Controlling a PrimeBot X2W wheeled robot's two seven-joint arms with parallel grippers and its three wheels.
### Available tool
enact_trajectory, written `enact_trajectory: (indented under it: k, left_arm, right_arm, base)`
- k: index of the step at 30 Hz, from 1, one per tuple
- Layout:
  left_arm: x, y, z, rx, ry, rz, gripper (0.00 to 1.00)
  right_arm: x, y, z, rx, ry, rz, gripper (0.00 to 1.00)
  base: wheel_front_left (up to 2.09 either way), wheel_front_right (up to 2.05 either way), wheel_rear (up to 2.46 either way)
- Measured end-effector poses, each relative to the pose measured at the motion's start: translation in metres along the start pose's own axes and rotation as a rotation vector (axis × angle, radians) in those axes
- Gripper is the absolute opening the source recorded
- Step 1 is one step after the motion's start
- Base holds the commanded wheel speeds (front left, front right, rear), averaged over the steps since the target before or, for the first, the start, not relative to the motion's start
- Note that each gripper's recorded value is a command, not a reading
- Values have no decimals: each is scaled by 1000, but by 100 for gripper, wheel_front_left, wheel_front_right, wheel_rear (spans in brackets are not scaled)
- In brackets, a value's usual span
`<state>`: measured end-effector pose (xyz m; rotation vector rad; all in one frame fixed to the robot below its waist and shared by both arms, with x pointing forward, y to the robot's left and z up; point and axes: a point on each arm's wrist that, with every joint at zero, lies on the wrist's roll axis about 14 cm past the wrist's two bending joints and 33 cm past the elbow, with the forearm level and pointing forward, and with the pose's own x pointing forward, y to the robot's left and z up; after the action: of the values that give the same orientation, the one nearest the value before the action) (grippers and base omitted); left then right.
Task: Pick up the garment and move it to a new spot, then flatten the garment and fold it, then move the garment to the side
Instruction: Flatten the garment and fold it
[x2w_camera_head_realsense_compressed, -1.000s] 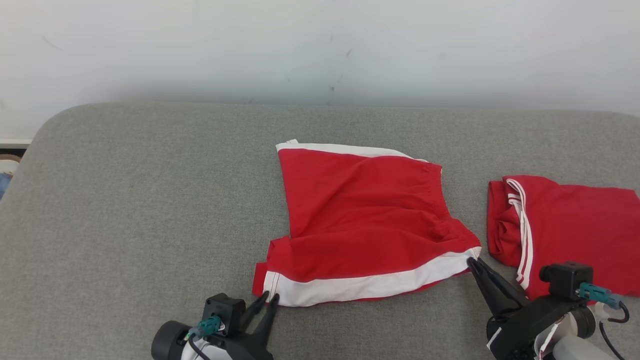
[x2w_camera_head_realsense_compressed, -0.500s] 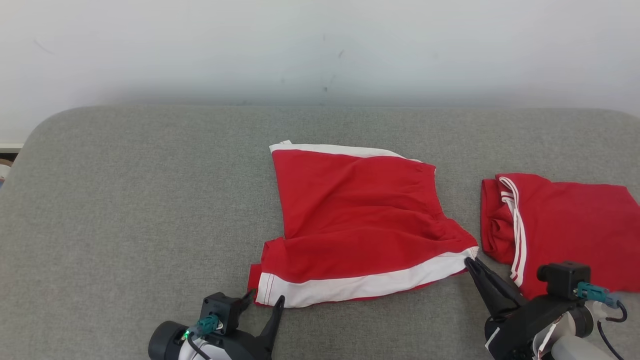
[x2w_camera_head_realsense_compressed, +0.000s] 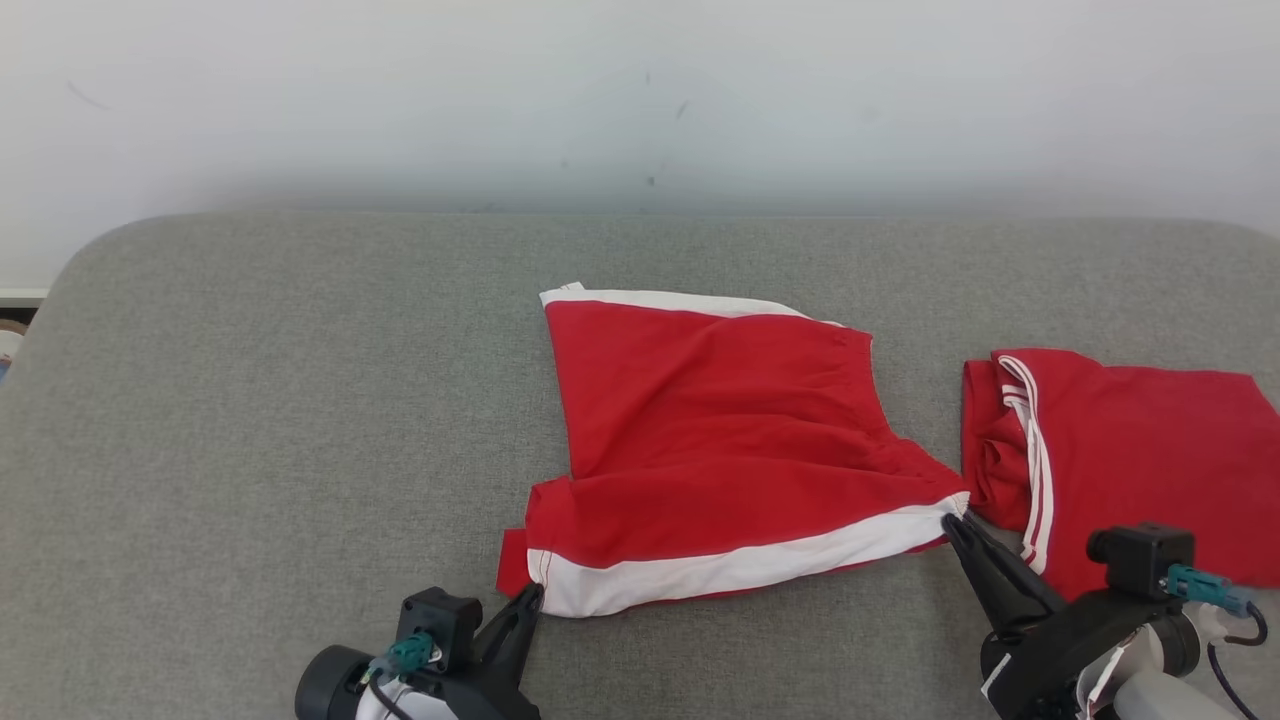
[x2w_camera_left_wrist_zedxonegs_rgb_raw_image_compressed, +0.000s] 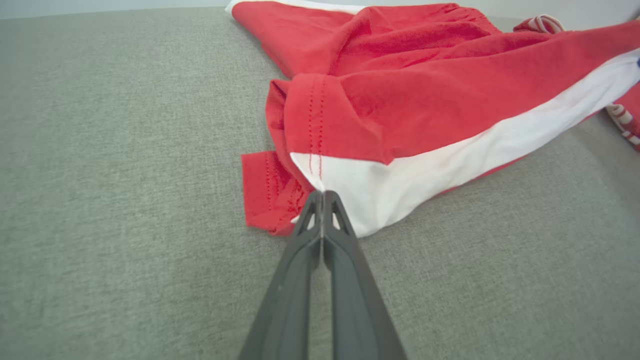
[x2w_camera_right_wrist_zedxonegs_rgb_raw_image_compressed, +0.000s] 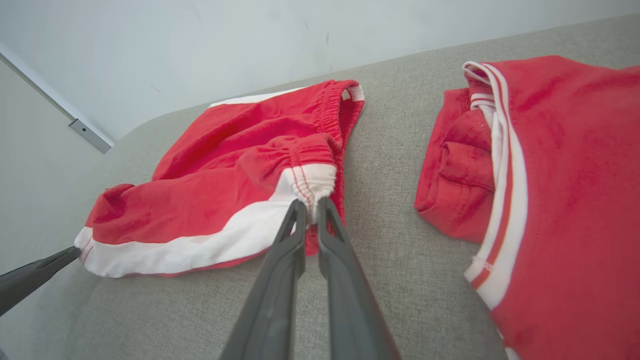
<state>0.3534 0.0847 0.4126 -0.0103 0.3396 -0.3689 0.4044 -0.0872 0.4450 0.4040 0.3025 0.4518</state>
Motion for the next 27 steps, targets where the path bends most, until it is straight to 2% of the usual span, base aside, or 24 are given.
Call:
enact_trajectory:
  k: [15,19,21,23,24,27]
  left_arm:
    - [-19,15,50,-4,-187,34,0]
    - [-15,20,66,-116,-222,6,0]
    - [-9,29,79,-192,-236,-4,0]
    - [1,42,92,-169,-226,-12,0]
    - [7,52,107,-170,-246,-8,0]
    - [27,84,159,-258,-309,9,0]
  right_arm:
    - [0,3,15,-19,-35,1,0]
    - [7,12,10,-39,14,39,0]
    - [19,21,19,-47,18,69,0]
    - [37,32,38,-56,6,105,0]
    - [48,36,51,-51,-10,116,0]
    - [81,49,88,-25,-34,140,0]
  base:
    - [0,0,0]
    - [0,0,0]
    - [0,0,0]
    - [0,0,0]
    - [0,0,0]
    - [0,0,0]
